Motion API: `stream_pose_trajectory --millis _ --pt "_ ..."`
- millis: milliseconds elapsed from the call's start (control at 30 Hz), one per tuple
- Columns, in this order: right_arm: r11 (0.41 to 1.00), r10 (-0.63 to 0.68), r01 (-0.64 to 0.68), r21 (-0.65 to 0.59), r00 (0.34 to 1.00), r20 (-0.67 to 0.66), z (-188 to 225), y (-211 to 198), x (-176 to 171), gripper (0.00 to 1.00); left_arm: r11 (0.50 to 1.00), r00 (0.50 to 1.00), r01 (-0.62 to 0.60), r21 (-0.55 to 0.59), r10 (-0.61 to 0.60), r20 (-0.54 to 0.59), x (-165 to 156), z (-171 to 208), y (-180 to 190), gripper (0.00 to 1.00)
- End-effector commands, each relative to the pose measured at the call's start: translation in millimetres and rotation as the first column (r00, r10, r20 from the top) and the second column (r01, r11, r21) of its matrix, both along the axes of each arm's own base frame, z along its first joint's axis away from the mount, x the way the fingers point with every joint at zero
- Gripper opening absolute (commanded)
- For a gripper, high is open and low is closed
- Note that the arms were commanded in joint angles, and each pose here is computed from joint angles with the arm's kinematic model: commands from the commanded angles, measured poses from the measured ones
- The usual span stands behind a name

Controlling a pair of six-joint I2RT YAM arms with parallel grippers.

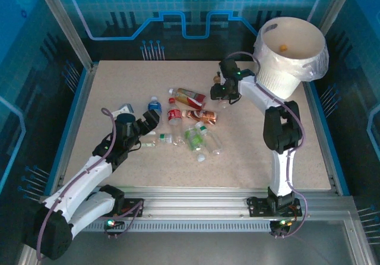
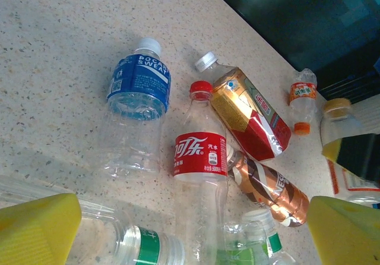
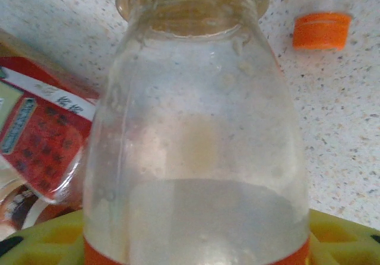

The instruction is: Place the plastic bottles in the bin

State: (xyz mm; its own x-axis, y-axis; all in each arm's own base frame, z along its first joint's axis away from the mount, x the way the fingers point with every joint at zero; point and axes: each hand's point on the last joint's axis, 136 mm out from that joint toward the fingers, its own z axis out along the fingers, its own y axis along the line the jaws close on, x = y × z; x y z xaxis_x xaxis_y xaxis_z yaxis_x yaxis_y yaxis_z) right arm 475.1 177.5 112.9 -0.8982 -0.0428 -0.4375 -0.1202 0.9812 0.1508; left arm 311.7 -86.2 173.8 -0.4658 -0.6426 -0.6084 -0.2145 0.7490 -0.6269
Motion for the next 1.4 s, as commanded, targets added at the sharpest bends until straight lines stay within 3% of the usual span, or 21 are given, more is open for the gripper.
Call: stream_pose_trajectory --millis 0,367,733,1033,1367 --pt "0.999 0.03 -0.033 0.026 0.995 0.092 36.6 3.2 -4.9 0.4 1.0 1.0 -0.014 -0.019 0.014 0.015 6.5 9.1 0.8 0.99" --pt "0.996 -0.002 -0.027 0.083 0.942 0.336 132.3 -15.5 -21.4 0.36 0.989 0.99 0.141 -0.047 -0.139 0.032 21.5 20.1 -40.1 0.99" --pt "0.968 -0.16 0.03 0.249 0.841 0.518 229.7 -79.0 -20.3 0.36 0.986 0.988 0.144 -0.086 -0.138 0.076 33.3 21.9 -50.9 0.99" --pt "0.886 -0.429 0.199 0.419 0.696 0.575 286.9 -168.7 9.4 0.36 0.986 0.99 0.14 -0.087 -0.137 0.04 32.6 15.4 -51.2 0.99" --pt "0.789 -0.613 0.416 0.452 0.495 0.615 299.9 -252.2 51.6 0.39 0.992 0.994 0.111 -0.063 -0.11 0.02 20.5 8.1 -39.8 0.99"
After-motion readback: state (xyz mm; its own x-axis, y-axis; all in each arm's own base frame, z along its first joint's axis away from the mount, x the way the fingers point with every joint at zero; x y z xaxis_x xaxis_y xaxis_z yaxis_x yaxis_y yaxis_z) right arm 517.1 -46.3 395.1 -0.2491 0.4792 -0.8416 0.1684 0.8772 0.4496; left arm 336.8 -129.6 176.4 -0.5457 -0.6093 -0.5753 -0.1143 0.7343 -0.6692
